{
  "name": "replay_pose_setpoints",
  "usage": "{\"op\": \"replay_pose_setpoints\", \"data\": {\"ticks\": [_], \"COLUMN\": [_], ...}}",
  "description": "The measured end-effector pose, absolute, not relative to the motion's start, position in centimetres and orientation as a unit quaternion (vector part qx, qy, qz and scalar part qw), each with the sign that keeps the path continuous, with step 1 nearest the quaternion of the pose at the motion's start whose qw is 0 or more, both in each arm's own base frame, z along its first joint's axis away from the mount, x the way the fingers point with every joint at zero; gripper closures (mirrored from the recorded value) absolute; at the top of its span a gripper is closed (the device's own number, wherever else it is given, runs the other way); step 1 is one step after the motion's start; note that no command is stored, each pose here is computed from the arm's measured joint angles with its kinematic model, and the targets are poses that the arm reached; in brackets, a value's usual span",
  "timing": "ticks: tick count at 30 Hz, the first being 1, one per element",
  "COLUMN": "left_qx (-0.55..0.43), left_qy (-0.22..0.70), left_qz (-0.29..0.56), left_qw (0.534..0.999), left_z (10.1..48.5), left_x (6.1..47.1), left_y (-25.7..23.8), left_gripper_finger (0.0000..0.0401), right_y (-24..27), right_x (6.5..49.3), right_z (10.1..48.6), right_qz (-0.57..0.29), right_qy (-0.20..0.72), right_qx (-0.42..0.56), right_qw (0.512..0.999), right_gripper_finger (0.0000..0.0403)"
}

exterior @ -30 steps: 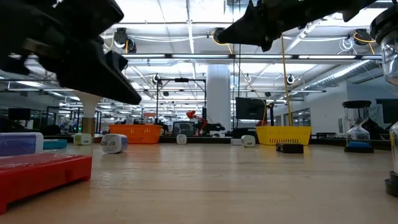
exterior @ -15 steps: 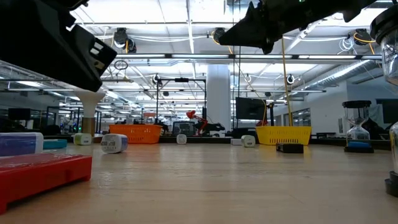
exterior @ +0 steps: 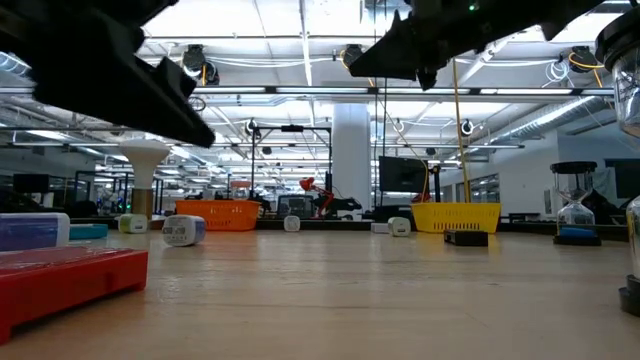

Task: Pick & Place Office items
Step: Put the white timer into the yellow basket

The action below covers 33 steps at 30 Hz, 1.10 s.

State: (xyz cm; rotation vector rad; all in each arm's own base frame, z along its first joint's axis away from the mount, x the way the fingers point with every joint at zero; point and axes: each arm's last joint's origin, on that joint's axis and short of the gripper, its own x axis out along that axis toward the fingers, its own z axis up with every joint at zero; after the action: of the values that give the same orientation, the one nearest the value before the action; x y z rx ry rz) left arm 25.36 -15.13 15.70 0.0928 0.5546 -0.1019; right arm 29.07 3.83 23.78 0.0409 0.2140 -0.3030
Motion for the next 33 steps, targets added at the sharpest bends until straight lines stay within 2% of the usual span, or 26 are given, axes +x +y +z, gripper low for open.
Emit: {"op": "replay_pose_setpoints", "data": {"ticks": [6,11,13,20,25,28,33], "left_qx": [0.029,0.011,0.008,-0.002,-0.004,-0.004,-0.005], "left_qy": [0.184,0.154,0.149,0.148,0.148,0.148,0.147], "left_qz": [0.039,0.095,0.114,0.155,0.163,0.165,0.165], "left_qw": [0.982,0.983,0.982,0.977,0.975,0.975,0.975], "left_z": [14.4,13.1,12.8,12.6,12.6,12.6,12.7], "left_x": [25.2,24.4,24.2,24.4,24.5,24.5,24.5], "left_y": [-11.4,-7.5,-6.4,-4.3,-3.8,-3.7,-3.7], "left_gripper_finger": [0.0321,0.0385,0.0396,0.0363,0.0348,0.0346,0.0345], "right_y": [-0.1,-4.6,-6.2,-11.1,-15.4,-18.3,-22.1], "right_x": [29.3,29.5,29.6,30.3,33.3,34.5,35.0], "right_z": [24.0,25.5,26.7,30.1,29.4,28.3,27.1], "right_qz": [-0.221,-0.31,-0.339,-0.392,-0.392,-0.412,-0.439], "right_qy": [0.102,0.163,0.173,0.197,0.252,0.302,0.356], "right_qx": [0.058,0.111,0.127,0.191,0.236,0.254,0.283], "right_qw": [0.968,0.93,0.916,0.878,0.853,0.821,0.775], "right_gripper_finger": [0.0401,0.0401,0.0401,0.0401,0.0401,0.04,0.0365]}}
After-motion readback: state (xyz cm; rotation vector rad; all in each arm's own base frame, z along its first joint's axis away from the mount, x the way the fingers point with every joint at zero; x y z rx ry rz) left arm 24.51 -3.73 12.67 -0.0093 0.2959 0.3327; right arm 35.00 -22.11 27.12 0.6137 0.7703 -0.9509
